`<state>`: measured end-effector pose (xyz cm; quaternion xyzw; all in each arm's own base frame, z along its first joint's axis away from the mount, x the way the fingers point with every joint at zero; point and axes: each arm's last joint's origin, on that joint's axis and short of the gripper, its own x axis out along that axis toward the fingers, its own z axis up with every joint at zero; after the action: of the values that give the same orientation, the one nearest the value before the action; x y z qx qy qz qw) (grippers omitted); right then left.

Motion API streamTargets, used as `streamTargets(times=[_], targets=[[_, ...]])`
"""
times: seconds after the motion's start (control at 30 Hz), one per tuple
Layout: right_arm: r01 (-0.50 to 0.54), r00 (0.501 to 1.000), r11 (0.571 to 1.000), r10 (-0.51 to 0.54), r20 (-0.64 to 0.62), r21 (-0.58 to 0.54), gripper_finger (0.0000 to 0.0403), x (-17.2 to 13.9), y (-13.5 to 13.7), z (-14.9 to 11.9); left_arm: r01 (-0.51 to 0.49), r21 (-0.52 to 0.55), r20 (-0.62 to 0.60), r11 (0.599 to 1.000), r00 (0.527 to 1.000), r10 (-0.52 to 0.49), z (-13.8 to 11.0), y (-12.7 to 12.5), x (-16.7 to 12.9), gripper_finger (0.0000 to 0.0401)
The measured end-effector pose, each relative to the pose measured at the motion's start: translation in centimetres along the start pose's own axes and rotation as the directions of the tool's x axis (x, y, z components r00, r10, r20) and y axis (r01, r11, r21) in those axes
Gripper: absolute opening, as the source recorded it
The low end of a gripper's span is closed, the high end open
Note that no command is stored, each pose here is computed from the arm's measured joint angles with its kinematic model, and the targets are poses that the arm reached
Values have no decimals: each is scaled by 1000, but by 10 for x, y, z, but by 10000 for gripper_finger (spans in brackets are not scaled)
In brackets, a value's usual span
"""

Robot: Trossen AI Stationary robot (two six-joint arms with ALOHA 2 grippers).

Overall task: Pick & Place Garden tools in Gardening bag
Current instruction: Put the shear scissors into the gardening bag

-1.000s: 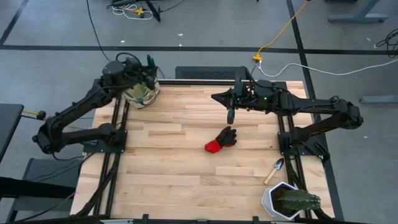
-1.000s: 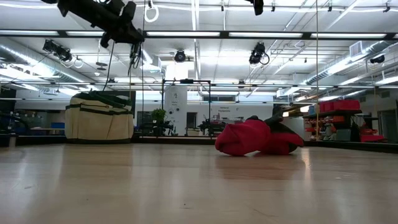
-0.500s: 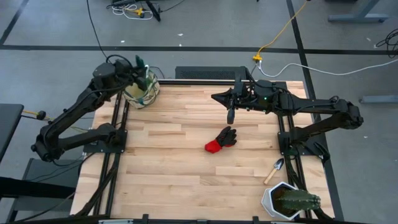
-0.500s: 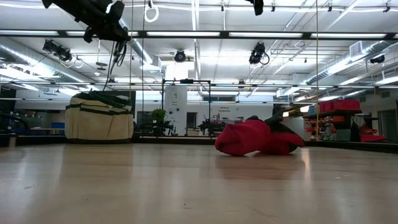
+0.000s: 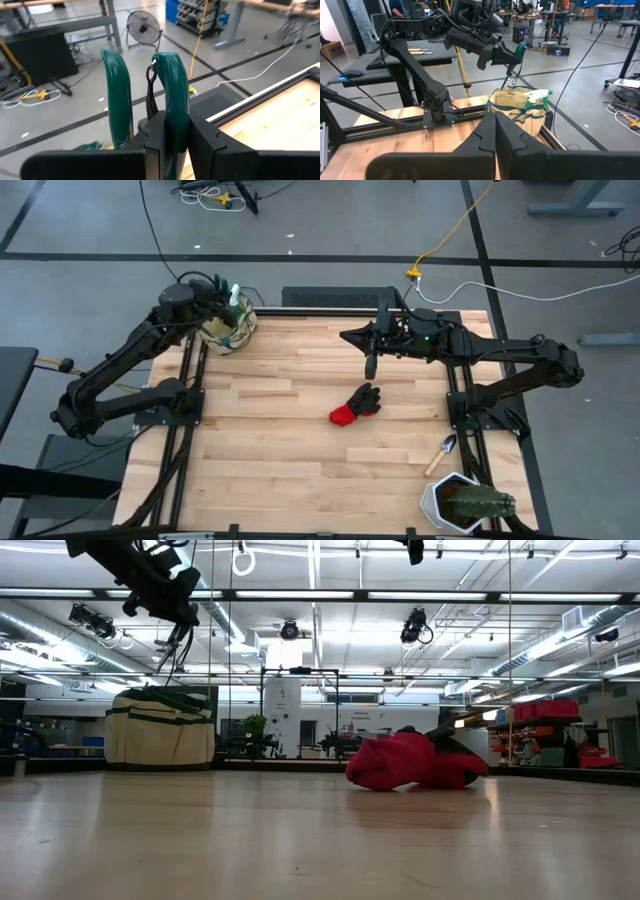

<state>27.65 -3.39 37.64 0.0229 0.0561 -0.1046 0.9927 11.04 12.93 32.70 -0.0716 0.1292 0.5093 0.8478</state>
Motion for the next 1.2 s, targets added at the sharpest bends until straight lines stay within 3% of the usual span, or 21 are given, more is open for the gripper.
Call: streamTargets(times=[0.8, 1.2], targets=[[2, 1000, 1000, -2, 0, -1, 0, 0, 0, 0, -55, 24, -128, 998, 990, 57, -16, -11, 51, 60], [2, 1000, 1000, -2, -1, 0, 0, 0, 0, 0, -108, 67, -140, 992, 983, 117, -18, -10, 56, 61]])
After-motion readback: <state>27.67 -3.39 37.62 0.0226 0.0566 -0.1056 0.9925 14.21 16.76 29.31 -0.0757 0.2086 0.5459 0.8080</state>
